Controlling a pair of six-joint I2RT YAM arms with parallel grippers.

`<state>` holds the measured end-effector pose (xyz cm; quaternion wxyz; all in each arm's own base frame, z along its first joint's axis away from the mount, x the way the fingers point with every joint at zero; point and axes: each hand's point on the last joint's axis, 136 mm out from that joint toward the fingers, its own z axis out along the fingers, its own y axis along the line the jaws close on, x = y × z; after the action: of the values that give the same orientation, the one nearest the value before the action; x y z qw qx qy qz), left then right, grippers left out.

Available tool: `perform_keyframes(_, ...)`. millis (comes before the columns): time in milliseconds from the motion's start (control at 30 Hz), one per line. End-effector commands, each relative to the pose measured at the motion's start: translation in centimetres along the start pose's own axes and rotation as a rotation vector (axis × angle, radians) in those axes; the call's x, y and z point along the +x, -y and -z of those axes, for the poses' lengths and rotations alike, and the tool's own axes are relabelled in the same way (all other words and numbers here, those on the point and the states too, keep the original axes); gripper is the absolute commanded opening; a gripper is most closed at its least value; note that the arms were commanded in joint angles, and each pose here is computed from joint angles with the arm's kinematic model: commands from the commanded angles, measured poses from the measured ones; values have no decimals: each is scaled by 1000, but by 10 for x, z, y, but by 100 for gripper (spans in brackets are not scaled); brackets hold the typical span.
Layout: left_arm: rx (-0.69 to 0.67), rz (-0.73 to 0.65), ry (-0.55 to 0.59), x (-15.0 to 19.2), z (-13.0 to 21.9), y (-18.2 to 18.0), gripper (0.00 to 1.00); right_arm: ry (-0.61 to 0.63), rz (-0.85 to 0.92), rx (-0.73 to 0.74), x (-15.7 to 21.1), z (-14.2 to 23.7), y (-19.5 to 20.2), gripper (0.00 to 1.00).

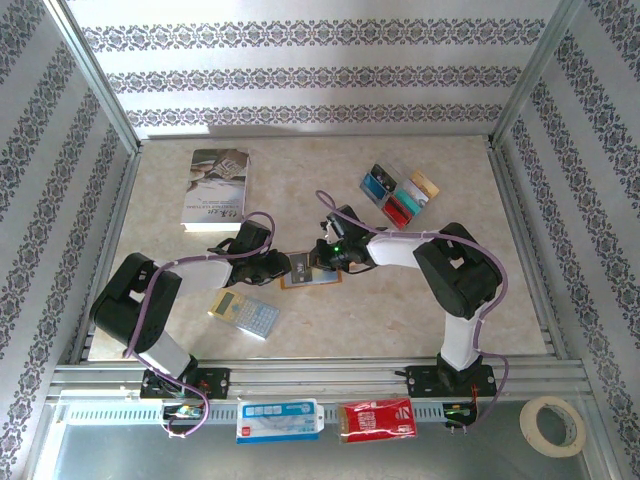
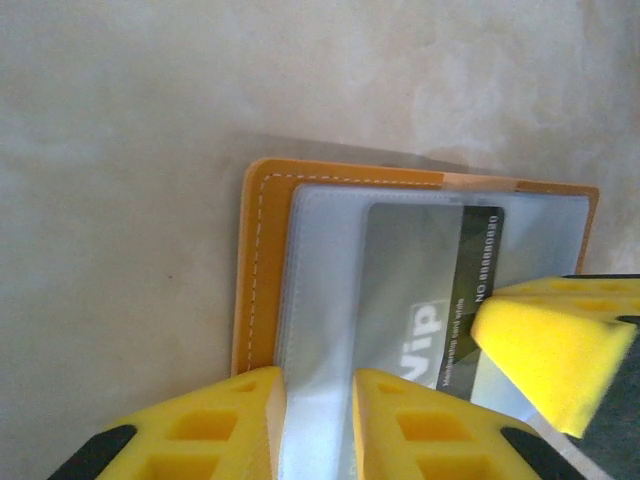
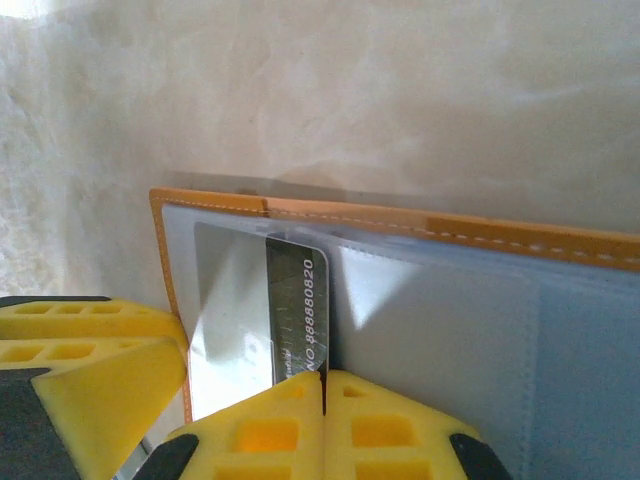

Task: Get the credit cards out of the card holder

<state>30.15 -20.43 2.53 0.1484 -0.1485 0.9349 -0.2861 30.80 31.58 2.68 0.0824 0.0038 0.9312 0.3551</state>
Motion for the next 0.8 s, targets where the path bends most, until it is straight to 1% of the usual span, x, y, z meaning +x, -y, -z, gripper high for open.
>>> perform_keyframes(0, -80, -32, -10, 4, 4, -12, 27, 16, 11, 18, -1, 6, 5, 7)
perform_keyframes(167, -14, -72, 16, -5, 15, 12, 26, 12, 9, 14, 0, 5, 4, 7)
perform_keyframes(300, -13, -100, 39, -11, 23, 21, 26, 13, 8, 15, 0, 5, 4, 7)
perform_keyframes(500, 29, -102, -4, -5, 8, 30, 24, 16, 5, 16, -1, 5, 4, 7)
perform_keyframes(767, -6, -109, -32, -5, -9, 24, 23, 21, 9, -7, -4, 8, 1, 7)
